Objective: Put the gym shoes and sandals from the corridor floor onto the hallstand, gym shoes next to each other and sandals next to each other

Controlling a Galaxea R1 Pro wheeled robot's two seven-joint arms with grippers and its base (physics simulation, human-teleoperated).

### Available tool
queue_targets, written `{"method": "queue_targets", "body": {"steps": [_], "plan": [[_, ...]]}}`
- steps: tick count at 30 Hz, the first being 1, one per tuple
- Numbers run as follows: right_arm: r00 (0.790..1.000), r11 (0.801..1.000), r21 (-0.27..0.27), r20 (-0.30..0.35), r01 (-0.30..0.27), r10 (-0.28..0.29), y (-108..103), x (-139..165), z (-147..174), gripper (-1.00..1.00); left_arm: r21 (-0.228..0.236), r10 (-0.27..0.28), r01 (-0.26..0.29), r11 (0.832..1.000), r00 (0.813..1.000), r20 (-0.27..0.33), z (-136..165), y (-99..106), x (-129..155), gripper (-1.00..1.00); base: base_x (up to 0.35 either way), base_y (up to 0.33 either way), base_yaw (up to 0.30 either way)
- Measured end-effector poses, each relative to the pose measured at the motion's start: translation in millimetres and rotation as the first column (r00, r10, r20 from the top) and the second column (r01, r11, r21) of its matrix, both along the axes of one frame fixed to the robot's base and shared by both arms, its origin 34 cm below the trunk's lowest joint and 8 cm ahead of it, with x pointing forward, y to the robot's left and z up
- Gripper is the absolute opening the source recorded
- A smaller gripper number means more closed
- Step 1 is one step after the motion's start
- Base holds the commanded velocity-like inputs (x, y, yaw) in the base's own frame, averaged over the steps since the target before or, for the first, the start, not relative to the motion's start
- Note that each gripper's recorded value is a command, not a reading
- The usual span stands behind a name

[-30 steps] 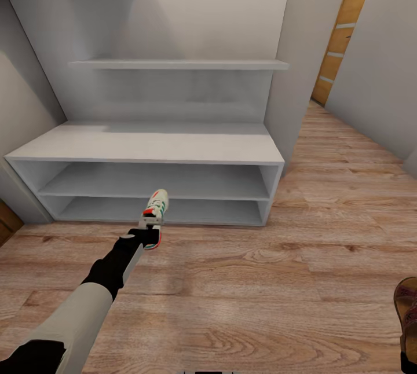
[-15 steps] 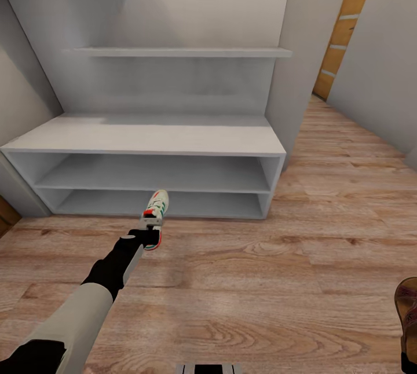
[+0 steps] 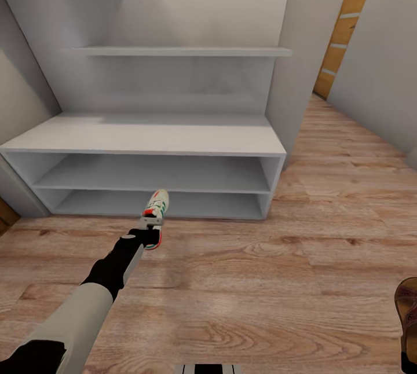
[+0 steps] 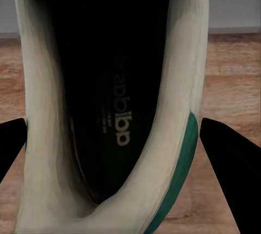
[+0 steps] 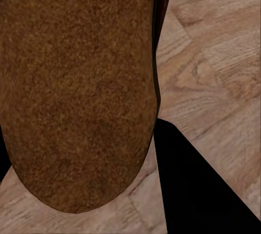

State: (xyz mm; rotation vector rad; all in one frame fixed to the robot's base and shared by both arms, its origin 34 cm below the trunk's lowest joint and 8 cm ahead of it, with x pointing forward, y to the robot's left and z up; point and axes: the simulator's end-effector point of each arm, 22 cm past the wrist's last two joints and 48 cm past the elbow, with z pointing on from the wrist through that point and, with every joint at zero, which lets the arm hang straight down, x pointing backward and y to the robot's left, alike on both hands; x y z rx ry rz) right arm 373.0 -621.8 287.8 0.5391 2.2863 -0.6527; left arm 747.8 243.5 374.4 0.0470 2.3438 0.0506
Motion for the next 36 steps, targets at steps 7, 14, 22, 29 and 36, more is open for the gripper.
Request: {"method": "queue_targets", "body": {"steps": [7,14,22,29,36], "plan": [[1.0,1.0,0.0,0.0,0.0,0.0,0.0,0.0,0.1,-1.0,0.002,0.0,0.0,1.0,1.0,0.001,0.4,-0.2,0.2,-1.0,0.221,-0.15,0.0],[1.0,1.0,0.0,0.0,0.0,0.0,0.0,0.0,0.1,-1.0,0.002,0.0,0.0,1.0,1.0,0.001,0.6,-0.4,0.4,-1.0,0.265,-0.166,0.0],[1.0,1.0,0.0,0.0,0.0,0.0,0.1,0.0,0.0,-1.0,0.002,0.001,-0.001,1.0,1.0,0.002,0.9,0.4,0.5,-1.0,0.324,-0.044,0.0],[1.0,1.0,0.0,0.0,0.0,0.0,0.1,0.0,0.0,-1.0,0.002,0.001,-0.001,1.0,1.0,0.001,0.7,0.4,0.3,-1.0,0.336,-0.001,0.0],[1.0,1.0,0.0,0.0,0.0,0.0,0.1,0.0,0.0,-1.0,0.002,0.001,-0.001,1.0,1.0,0.001,0.4,0.3,0.1,-1.0,0.336,0.0,0.0]]}}
